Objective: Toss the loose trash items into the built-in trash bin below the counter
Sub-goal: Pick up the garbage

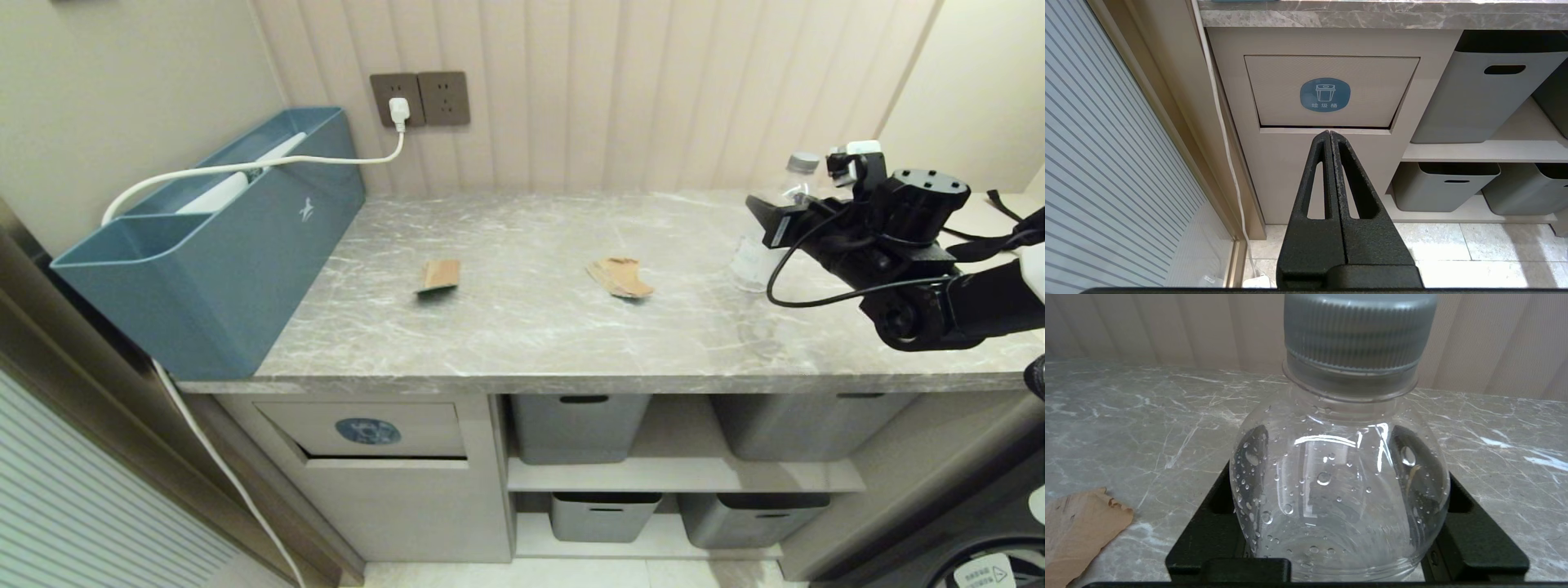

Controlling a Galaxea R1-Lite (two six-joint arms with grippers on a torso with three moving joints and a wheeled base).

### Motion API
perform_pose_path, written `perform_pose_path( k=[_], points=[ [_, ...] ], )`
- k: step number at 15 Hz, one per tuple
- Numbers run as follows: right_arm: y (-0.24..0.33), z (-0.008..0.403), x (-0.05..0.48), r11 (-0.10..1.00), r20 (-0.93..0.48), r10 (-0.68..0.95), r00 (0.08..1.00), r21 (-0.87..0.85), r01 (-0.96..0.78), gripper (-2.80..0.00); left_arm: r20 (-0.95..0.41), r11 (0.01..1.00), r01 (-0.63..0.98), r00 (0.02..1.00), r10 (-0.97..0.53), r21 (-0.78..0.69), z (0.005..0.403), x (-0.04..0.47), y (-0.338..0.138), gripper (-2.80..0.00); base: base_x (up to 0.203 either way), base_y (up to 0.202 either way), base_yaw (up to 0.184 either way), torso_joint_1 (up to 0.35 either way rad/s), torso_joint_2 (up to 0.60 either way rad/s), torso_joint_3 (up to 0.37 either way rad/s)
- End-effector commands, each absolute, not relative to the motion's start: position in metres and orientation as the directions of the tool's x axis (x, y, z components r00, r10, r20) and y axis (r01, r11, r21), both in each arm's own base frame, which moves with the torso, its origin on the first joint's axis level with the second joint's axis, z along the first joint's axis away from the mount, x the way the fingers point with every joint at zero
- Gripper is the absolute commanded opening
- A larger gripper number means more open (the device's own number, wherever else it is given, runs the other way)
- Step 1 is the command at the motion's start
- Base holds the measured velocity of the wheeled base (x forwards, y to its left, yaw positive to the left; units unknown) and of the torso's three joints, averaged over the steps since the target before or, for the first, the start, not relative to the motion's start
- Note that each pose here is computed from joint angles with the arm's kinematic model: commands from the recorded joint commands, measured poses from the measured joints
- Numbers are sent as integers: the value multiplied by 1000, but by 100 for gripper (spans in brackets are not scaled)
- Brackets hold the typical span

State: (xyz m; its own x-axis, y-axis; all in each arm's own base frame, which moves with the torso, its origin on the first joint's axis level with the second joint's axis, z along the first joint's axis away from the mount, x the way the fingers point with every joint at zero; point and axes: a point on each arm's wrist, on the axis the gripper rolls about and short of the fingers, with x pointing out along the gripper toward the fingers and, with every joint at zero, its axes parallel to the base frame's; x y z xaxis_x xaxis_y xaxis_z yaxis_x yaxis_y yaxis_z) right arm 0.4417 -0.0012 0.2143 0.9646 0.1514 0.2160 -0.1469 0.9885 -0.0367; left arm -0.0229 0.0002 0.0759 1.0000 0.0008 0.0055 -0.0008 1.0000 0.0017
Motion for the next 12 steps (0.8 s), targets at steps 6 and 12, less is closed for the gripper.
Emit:
perform_pose_path(
  k=[6, 12],
  points=[
    [5, 243, 424, 985, 270, 169, 948, -13, -172, -280, 8, 1000, 0, 1000, 0, 5, 76, -23, 0, -280, 0, 0, 0, 0, 0, 0],
    [28, 298, 369, 971, 286, 104, 952, 178, -160, -280, 11, 1000, -2, 1000, 2, 9, 76, -23, 0, -280, 0, 0, 0, 0, 0, 0]
  ],
)
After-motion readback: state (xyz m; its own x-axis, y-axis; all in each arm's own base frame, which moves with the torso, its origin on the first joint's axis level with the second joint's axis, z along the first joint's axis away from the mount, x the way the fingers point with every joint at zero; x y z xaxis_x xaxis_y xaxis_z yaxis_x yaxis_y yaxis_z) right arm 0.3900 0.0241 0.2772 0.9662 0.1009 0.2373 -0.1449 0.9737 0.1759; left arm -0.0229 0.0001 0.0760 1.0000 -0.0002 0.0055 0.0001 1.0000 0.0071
